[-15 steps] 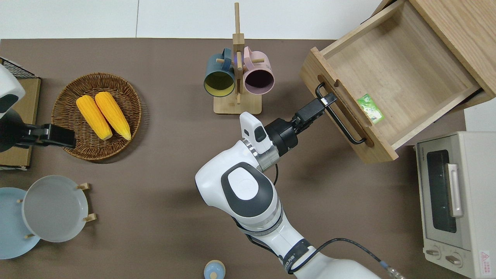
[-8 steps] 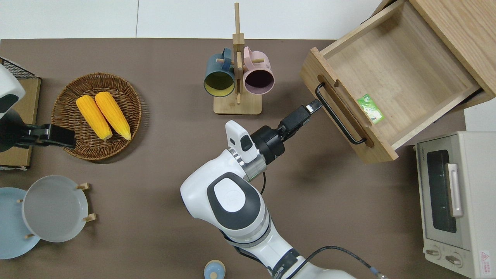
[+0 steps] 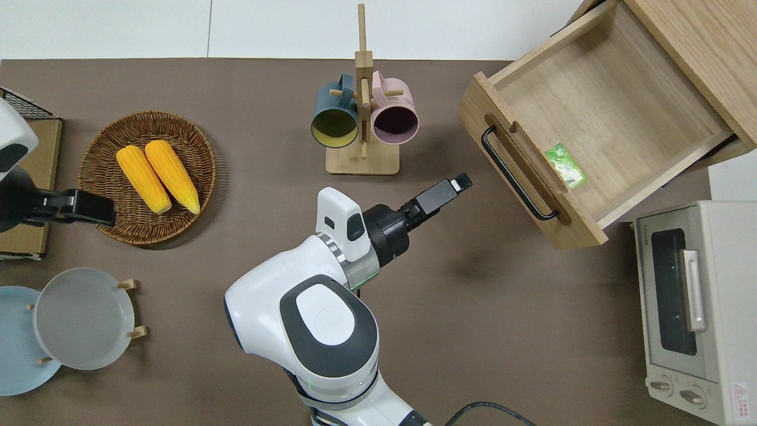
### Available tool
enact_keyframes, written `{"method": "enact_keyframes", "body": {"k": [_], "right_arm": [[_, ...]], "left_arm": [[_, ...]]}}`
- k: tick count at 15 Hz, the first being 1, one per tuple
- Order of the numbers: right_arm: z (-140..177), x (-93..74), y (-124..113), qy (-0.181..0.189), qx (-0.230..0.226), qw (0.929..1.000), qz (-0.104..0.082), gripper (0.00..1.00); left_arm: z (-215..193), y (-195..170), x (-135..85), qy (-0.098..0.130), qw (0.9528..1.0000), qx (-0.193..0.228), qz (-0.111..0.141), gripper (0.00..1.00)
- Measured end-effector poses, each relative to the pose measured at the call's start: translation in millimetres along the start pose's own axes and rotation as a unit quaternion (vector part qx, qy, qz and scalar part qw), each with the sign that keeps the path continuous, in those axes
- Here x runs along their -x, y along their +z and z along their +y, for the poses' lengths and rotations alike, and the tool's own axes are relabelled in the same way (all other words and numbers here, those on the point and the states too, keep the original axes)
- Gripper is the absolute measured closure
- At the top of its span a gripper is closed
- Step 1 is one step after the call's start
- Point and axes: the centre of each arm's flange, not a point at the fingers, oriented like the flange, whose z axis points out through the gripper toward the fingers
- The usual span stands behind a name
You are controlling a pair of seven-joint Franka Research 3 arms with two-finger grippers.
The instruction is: Slide drawer open with right arm
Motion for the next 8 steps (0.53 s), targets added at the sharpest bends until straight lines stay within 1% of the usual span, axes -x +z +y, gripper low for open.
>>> {"method": "enact_keyframes", "body": {"k": [3, 5, 6, 8], "right_arm": [[36, -1.5, -11, 0.03, -0.074, 0.9966, -0.019, 0.02], [65, 0.3, -10, 0.043, -0.123, 0.9909, -0.032, 0.02], [80, 2.5, -5, 0.05, -0.151, 0.9864, -0.043, 0.02], [113, 8.8, 9, 0.069, -0.208, 0.9735, -0.065, 0.02]], "left_arm": [[0, 0, 0, 0.0, 1.0, 0.0, 0.0, 0.0], [0, 0, 0, 0.0, 1.0, 0.0, 0.0, 0.0], [0, 0, 0, 0.0, 1.0, 0.0, 0.0, 0.0], [0, 0, 0, 0.0, 1.0, 0.0, 0.0, 0.0]]}}
